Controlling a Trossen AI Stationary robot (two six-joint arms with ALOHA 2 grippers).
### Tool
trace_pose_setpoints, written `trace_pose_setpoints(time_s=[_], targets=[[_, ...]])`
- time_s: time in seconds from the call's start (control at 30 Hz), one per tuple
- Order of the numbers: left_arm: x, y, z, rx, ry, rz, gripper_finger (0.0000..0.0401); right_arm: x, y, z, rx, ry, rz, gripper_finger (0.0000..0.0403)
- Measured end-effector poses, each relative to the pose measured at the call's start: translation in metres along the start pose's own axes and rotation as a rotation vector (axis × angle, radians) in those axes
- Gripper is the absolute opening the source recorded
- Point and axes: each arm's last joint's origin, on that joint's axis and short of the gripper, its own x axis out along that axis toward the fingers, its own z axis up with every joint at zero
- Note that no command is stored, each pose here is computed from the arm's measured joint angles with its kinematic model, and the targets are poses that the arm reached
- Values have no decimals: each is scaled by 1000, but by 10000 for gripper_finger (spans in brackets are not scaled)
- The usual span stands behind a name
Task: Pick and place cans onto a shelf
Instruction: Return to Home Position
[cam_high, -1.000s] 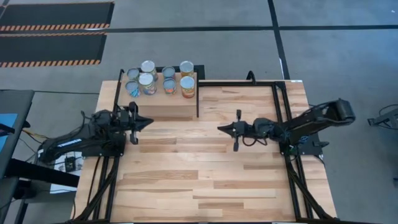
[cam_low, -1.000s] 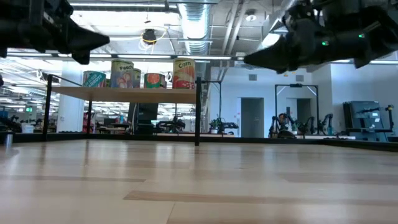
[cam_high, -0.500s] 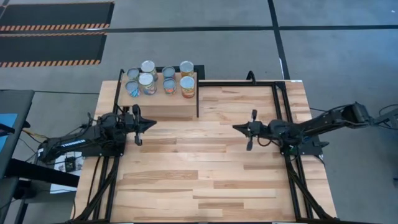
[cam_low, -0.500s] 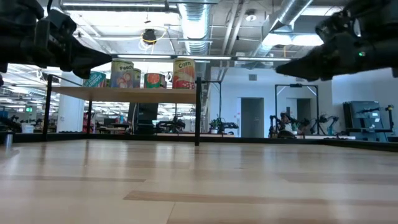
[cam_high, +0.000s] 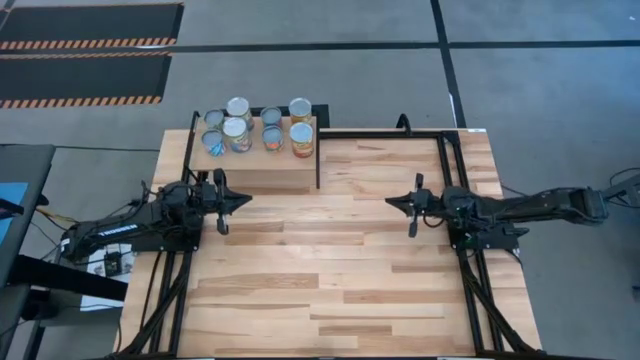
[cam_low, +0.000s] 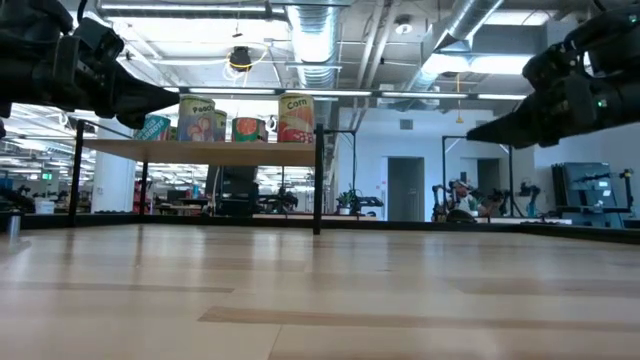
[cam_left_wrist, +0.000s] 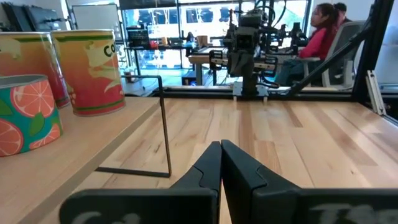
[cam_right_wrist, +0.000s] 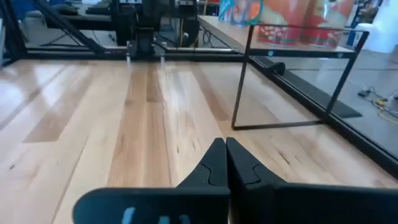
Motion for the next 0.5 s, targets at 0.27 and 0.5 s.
trace_pose_setpoints(time_s=[0.27,0.5], targets=[[0,0,0,-12,2,0,0,-13,-12,1,1,-8,-65,1],[0,0,-1,-24,1,6,0,-23,-13,7,-11,-88,-91,1]])
